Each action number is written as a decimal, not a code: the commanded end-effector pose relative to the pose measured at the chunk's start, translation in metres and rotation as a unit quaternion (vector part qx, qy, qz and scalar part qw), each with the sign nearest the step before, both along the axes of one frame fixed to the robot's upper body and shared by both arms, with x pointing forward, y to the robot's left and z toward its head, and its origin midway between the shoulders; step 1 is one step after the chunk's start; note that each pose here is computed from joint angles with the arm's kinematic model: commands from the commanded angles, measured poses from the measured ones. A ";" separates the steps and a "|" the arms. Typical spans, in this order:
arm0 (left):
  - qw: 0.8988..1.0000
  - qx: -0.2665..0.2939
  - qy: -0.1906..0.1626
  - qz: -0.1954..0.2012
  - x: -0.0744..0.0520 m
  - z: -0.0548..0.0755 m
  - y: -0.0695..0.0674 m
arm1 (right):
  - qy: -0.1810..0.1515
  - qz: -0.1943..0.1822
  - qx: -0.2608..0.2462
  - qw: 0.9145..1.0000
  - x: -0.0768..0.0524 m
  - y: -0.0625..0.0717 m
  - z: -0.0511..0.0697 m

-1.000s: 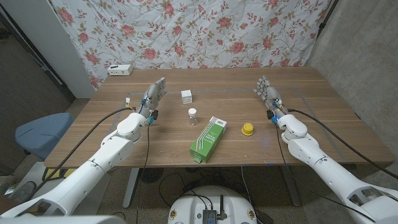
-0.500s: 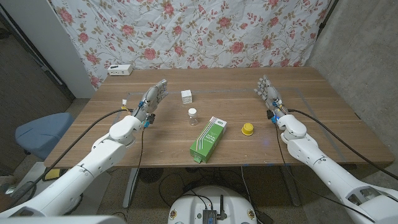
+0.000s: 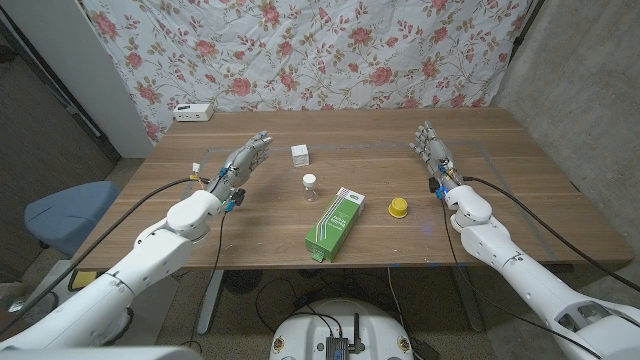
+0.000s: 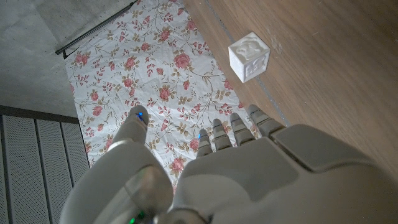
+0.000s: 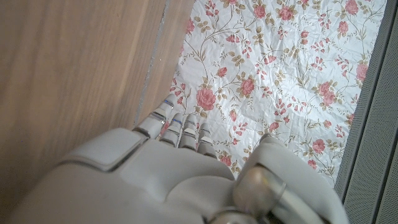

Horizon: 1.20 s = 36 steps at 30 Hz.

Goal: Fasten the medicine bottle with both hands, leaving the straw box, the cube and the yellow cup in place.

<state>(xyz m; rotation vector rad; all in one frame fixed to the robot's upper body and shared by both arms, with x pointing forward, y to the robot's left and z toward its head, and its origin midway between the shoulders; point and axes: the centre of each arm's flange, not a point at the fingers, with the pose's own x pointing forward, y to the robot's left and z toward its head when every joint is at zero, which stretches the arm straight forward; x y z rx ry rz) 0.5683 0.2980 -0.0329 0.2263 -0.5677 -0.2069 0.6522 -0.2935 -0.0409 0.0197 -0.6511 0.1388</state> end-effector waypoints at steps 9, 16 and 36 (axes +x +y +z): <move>0.999 0.053 0.002 0.011 -0.008 -0.007 -0.007 | -0.003 -0.015 0.011 1.000 -0.007 0.003 -0.006; 0.997 0.071 0.001 0.024 -0.011 -0.010 -0.012 | -0.004 -0.021 0.016 1.000 -0.009 0.003 -0.008; 0.991 0.124 -0.020 0.049 -0.019 -0.016 -0.029 | -0.006 -0.035 0.032 0.999 -0.009 0.004 -0.013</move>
